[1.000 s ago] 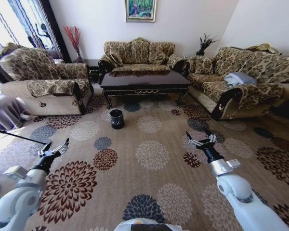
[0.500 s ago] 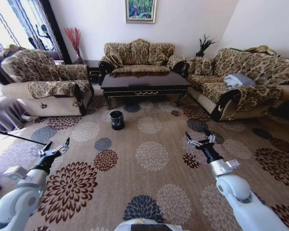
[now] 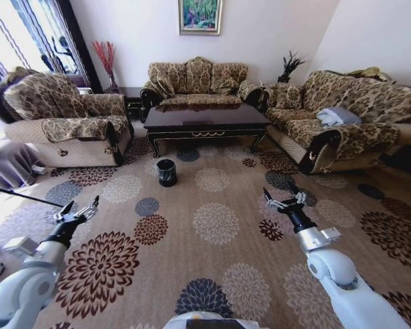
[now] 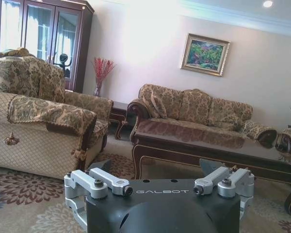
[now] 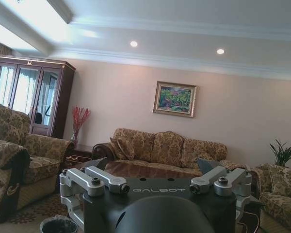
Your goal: Move to the front of the table and pick up the trash from the floor, then place it into the trash bin.
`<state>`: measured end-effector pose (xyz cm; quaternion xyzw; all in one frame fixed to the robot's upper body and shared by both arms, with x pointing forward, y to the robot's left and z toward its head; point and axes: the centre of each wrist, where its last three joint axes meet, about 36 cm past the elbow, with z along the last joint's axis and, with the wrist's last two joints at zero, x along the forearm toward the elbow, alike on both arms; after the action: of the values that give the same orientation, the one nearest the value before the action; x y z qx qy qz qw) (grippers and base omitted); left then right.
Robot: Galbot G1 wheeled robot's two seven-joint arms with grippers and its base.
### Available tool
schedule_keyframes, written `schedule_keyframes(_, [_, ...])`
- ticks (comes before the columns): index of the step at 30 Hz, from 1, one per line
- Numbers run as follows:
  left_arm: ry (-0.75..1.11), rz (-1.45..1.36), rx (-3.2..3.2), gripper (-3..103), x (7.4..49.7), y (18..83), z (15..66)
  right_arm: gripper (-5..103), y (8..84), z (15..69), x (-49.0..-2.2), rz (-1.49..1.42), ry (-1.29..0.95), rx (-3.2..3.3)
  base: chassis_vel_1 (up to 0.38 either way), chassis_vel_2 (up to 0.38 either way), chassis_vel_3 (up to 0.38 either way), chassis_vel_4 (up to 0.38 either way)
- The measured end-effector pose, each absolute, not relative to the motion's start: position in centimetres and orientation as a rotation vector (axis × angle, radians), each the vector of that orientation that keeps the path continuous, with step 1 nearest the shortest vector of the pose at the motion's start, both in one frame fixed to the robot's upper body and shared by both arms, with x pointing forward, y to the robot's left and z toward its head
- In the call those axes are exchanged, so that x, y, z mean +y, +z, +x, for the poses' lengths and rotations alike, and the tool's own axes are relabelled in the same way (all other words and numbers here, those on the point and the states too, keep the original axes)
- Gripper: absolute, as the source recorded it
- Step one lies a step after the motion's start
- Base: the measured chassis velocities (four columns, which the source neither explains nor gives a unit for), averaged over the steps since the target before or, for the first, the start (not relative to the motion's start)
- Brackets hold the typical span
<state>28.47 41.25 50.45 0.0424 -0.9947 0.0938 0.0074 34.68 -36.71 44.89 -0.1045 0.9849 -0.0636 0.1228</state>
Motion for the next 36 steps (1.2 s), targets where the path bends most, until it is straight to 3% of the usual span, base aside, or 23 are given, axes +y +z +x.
schedule_keyframes(36, [0.287, 0.164, -3.093, 100, 40.29, 50.18, 28.92, 100, 44.66, 34.8, -36.73, -0.303, -0.178, 2.879, 0.0, 0.0, 0.0, 0.0])
